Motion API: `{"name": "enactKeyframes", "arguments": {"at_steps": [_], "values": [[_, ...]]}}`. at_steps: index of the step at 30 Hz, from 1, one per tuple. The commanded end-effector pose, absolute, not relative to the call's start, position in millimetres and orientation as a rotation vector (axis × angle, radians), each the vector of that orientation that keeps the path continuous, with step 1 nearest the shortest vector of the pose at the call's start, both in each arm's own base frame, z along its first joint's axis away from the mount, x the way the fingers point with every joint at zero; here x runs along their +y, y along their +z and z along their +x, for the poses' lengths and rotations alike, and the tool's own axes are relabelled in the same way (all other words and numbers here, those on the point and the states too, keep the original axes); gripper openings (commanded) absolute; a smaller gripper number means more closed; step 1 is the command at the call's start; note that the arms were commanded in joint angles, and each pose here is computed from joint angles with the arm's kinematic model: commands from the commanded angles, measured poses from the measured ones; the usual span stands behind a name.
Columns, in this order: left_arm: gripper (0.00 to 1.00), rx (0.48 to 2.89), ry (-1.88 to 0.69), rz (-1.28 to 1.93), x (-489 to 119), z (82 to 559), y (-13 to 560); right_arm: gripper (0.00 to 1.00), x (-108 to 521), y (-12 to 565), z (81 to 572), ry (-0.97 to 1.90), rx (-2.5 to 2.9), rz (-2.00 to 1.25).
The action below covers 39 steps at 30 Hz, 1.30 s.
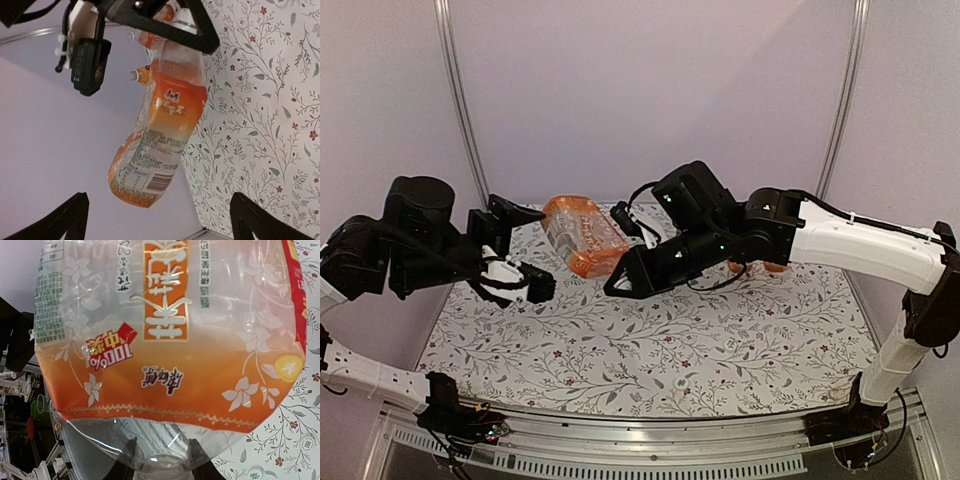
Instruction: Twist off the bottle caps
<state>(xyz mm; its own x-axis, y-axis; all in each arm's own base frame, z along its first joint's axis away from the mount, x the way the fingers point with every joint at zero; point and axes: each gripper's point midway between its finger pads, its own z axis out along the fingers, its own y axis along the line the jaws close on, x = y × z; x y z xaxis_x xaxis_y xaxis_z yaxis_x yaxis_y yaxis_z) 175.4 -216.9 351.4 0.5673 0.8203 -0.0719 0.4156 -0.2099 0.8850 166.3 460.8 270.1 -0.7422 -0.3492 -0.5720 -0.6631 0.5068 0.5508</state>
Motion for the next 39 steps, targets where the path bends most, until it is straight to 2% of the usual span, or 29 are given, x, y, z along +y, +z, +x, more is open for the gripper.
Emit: {"name": "enactKeyframes", "arguments": {"at_steps": [1,7,12,18,23,27,31,32,34,35,36,39], "values": [[1.00,0.623,0.630,1.767,-256,170,379,0.00,451,285,160,1.114,2.370,-0.824],[0.99,0.660,0.609,1.847,-272,177,356,0.00,456,297,150,1.132,2.325,-0.870],[0.91,0.738,0.619,1.890,-262,199,338,0.00,456,304,143,1.150,2.302,-0.905],[0.63,0.721,0.599,1.910,-265,196,332,0.00,457,313,141,1.167,2.264,-0.934],[0.52,0.729,0.595,1.934,-266,196,324,0.00,457,315,142,1.160,2.252,-0.937],[0.38,0.738,0.605,1.948,-267,197,318,0.00,455,320,144,1.154,2.233,-0.935],[0.34,0.774,0.616,1.940,-266,201,316,0.00,451,325,147,1.131,2.215,-0.917],[0.33,0.783,0.614,1.934,-266,201,317,0.03,450,326,149,1.122,2.208,-0.910],[0.30,0.811,0.603,1.917,-266,202,318,0.19,446,330,153,1.098,2.192,-0.890],[0.28,0.832,0.596,1.904,-266,203,319,0.30,445,332,156,1.085,2.186,-0.880],[0.27,0.857,0.587,1.887,-266,204,321,0.48,442,334,159,1.065,2.174,-0.865],[0.23,0.956,0.543,1.840,-264,206,328,0.69,432,345,165,1.020,2.130,-0.838]]}}
